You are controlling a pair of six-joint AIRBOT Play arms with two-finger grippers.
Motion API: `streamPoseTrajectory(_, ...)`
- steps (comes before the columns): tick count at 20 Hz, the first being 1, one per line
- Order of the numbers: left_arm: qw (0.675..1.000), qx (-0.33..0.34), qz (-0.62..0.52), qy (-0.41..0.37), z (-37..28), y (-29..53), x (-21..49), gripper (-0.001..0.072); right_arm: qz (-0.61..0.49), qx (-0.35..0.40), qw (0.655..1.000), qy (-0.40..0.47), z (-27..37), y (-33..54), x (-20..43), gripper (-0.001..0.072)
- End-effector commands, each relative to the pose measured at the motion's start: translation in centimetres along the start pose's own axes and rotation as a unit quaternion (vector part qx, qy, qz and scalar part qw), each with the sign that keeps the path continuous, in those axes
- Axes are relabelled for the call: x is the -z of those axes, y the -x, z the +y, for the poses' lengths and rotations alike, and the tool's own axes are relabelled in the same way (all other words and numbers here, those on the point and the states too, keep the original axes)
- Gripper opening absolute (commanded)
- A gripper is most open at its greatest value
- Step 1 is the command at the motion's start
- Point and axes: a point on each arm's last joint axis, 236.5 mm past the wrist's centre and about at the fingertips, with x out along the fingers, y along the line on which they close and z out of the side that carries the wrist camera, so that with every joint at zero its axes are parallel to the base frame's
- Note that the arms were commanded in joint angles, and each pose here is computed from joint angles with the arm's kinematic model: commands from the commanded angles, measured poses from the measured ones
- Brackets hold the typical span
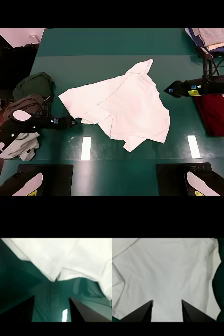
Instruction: Fold the shirts.
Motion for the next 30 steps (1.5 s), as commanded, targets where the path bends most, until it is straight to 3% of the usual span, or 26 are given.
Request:
streamPoseTrajectory(1, 1.000, -0.004, -0.011, 0.011, 1.0, -1.0, -0.5, 0.0496, -0.013, 0.001, 1.000, 0.005, 0.4, 0.8, 0.1, 0.0402)
streamPoseTrajectory(5, 0.999, 0.025, -0.006, 0.030, 0.6, -2.6, -0.7, 0.0496, -0.015, 0.001, 1.000, 0.005, 0.5, 1.1, 0.0, 0.0402)
streamPoseTrajectory(12, 0.999, 0.020, 0.037, -0.020, -1.9, -5.3, 0.6, 0.0480, -0.013, 0.000, 1.000, 0.005, 0.6, 1.1, 0.1, 0.0402)
streamPoseTrajectory(13, 0.998, 0.020, 0.049, -0.032, -1.9, -5.2, 1.0, 0.0340, -0.013, 0.000, 1.000, 0.005, 0.6, 1.1, 0.1, 0.0402)
streamPoseTrajectory(14, 0.996, 0.015, 0.065, -0.051, -1.8, -5.0, 1.5, 0.0245, -0.012, 0.000, 1.000, 0.005, 0.6, 1.1, 0.2, 0.0402)
streamPoseTrajectory(18, 0.995, 0.006, 0.074, -0.070, -1.6, -4.7, 1.3, 0.0245, -0.012, 0.000, 1.000, 0.005, 0.6, 1.1, 0.2, 0.0402)
streamPoseTrajectory(19, 0.995, 0.006, 0.073, -0.071, -1.7, -4.6, 1.2, 0.0184, -0.011, 0.000, 1.000, 0.005, 0.6, 1.1, 0.2, 0.0403)
streamPoseTrajectory(20, 0.995, 0.007, 0.074, -0.072, -1.8, -4.6, 1.2, 0.0031, -0.011, 0.000, 1.000, 0.005, 0.6, 1.1, 0.2, 0.0402)
streamPoseTrajectory(25, 0.987, 0.003, 0.108, -0.118, -3.7, -1.4, 0.5, 0.0023, 0.002, -0.001, 1.000, 0.005, 0.6, 1.1, 0.8, 0.0403)
streamPoseTrajectory(30, 0.961, -0.085, 0.100, -0.242, -4.3, 6.1, -1.9, 0.0025, 0.064, 0.045, 0.997, 0.001, -1.7, 1.3, 3.8, 0.0403)
